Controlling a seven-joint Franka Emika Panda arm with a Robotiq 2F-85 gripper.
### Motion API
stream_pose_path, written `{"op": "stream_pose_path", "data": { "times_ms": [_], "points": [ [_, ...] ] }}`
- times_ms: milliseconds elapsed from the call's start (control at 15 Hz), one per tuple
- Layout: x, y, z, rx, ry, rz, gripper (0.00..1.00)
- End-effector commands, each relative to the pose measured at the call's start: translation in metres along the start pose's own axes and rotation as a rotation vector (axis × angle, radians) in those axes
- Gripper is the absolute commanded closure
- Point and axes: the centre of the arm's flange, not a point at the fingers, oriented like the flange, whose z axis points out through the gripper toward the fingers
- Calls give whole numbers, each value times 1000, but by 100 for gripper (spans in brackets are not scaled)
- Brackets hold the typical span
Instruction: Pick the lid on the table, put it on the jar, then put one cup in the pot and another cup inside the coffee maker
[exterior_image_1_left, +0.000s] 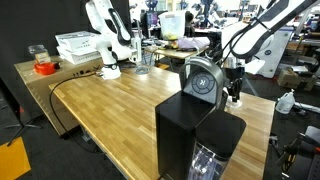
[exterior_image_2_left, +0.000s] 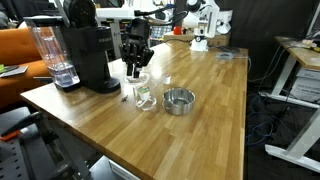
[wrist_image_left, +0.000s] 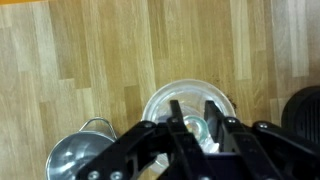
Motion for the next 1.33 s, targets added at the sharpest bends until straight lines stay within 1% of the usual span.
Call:
{"op": "stream_pose_path", "data": {
  "times_ms": [0,467,1267],
  "points": [
    [15,7,4,20,-36,-20,93],
    [34,13,13,18,-69,-32,93],
    [41,26,18,32,-96,-43,93]
  ]
}}
